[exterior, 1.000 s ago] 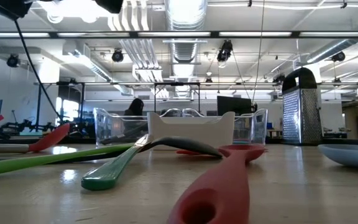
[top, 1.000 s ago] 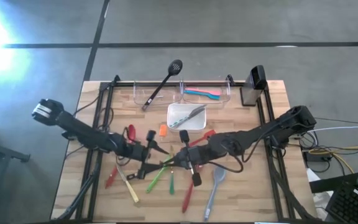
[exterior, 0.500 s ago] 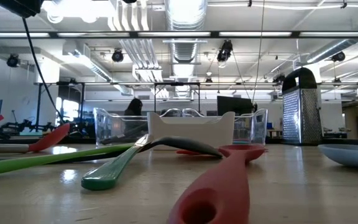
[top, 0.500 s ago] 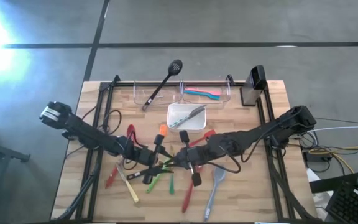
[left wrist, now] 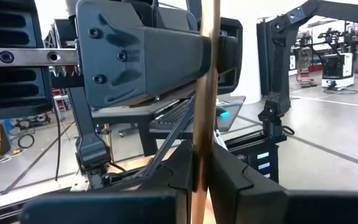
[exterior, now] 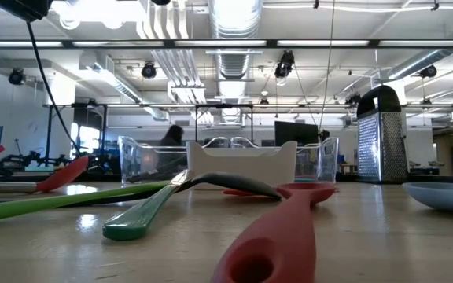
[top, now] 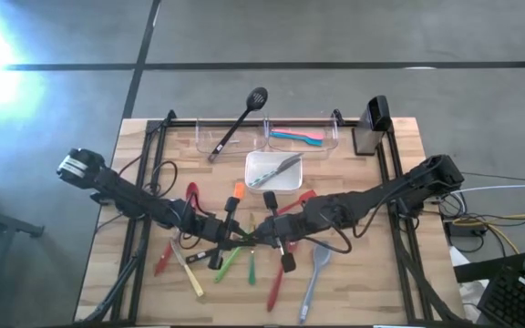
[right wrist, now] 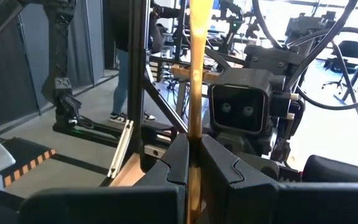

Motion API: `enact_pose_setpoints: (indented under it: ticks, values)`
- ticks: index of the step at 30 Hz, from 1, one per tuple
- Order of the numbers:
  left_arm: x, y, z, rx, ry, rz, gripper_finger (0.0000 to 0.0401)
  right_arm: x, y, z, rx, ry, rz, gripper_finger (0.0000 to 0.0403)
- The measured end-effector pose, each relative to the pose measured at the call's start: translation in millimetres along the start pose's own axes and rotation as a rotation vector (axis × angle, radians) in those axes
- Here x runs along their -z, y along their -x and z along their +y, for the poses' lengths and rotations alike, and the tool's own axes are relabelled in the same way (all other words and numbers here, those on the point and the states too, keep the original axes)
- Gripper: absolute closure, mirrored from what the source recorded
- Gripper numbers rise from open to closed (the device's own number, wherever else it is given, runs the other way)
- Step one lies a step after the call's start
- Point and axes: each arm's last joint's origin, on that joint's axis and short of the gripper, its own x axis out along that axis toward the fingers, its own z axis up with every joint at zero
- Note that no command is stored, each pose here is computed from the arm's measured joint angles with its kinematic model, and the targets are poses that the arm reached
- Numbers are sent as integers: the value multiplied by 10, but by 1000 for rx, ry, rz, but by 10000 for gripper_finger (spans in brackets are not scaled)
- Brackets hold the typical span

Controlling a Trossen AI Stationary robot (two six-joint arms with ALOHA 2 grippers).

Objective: Pick & Place Kitchen Items
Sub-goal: Put the gold table knife into the white bin

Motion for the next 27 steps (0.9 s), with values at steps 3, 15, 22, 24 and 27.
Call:
enact_pose_setpoints:
  ticks: [3, 15, 22, 24, 27]
  values:
    - [8, 1, -1, 0, 0, 7, 371, -2, 13, -1, -1, -13, 12, 386]
    - [6, 7, -9, 45, -3, 2, 371, -224, 560, 37, -24, -121, 250, 346]
    - [-61, 42, -44, 326, 34, -58, 371, -180, 798, 186, -34, -134, 403, 365]
    - [-56, 43, -24, 338, 39, -54, 371, -102, 806, 227, -10, -122, 439, 370]
    - [4, 35, 72, 300, 45, -1, 371, 30, 818, 265, 33, -126, 473, 377]
